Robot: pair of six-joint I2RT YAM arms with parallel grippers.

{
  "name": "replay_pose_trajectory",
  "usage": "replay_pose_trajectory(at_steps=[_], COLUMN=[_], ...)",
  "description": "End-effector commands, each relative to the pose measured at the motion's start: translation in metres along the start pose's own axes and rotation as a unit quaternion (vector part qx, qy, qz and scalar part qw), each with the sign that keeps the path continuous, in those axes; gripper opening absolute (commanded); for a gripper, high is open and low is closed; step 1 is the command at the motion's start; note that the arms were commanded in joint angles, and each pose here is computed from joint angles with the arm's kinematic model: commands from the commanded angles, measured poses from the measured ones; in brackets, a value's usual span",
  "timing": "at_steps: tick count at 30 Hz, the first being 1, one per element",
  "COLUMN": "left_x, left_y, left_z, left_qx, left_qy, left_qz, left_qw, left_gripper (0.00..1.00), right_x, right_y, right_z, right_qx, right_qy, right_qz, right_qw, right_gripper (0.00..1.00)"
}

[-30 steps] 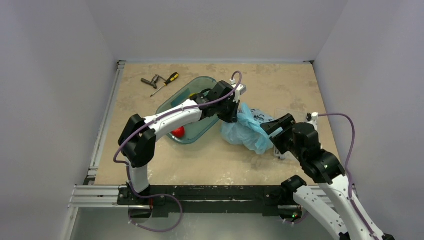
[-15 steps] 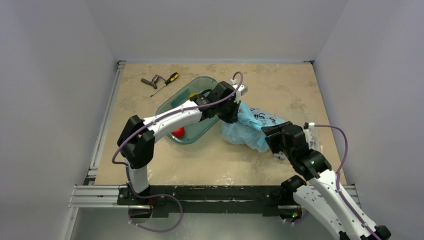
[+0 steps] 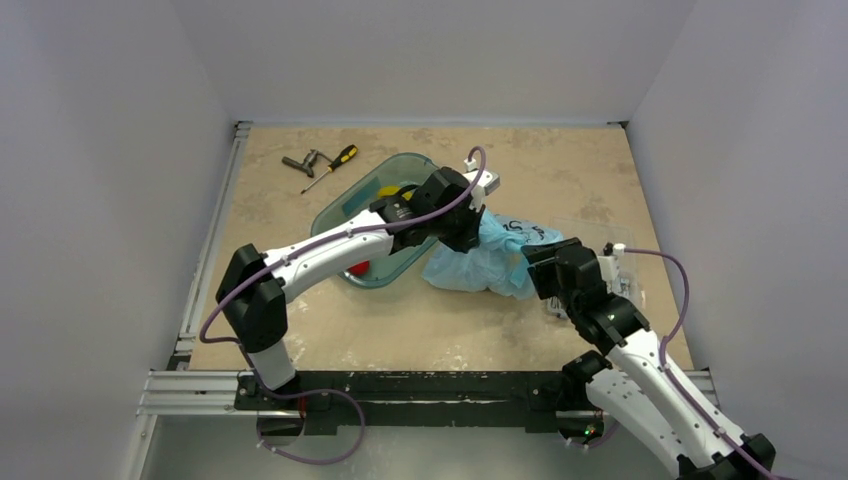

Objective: Take the fake fruits out of the plastic bag

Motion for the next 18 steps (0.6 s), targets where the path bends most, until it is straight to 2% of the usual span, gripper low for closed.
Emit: replay_pose_trajectory(at_steps=[1, 5, 11, 14, 15, 16, 18], left_x=[-0.015, -0.013, -0.009, -0.012, -0.014, -0.016, -0.02], left_y=[-0.018, -0.016, -0.012, -0.014, -0.016, -0.017, -0.022], left_z=[-0.011, -0.014, -0.017, -0.017, -0.017, -0.017, -0.018], left_qx=[0.01, 0.007, 0.002, 0.007, 0.013, 0.02, 0.033], left_qy=[0.014, 0.022, 0.031, 0.026, 0.025, 0.024, 0.026], left_qz=[-0.043, -0.038, -0.029, -0.04, -0.045, -0.05, -0.063], left_qw=[0.999, 0.999, 0.999, 0.999, 0.999, 0.998, 0.997], left_gripper=[0.0, 0.0, 0.0, 0.0, 0.04, 0.11, 0.31], right_x=[0.005, 0.006, 0.014, 0.016, 0.016, 0.015, 0.013], right_y=[-0.013, -0.016, -0.012, -0.008, -0.008, -0.008, -0.011], right_z=[0.009, 0.015, 0.017, 0.022, 0.024, 0.025, 0.026], right_qx=[0.02, 0.021, 0.017, 0.007, -0.001, -0.009, -0.031], right_qy=[-0.011, -0.021, -0.024, -0.043, -0.05, -0.052, -0.051], right_qz=[-0.04, -0.047, -0.044, -0.037, -0.036, -0.038, -0.042], right_qw=[0.999, 0.998, 0.999, 0.998, 0.998, 0.998, 0.997], right_gripper=[0.54, 0.61, 0.61, 0.38, 0.3, 0.23, 0.07])
Point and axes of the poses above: each gripper's point midway between its finger pads, its own x axis out along the fingers, its own z axis along the line the jaws close on, y = z × x, the point moved 1 cm from there along -x, back along the fingers, and after that the axes turned 6 degrees about -x, right-handed, at the moved point
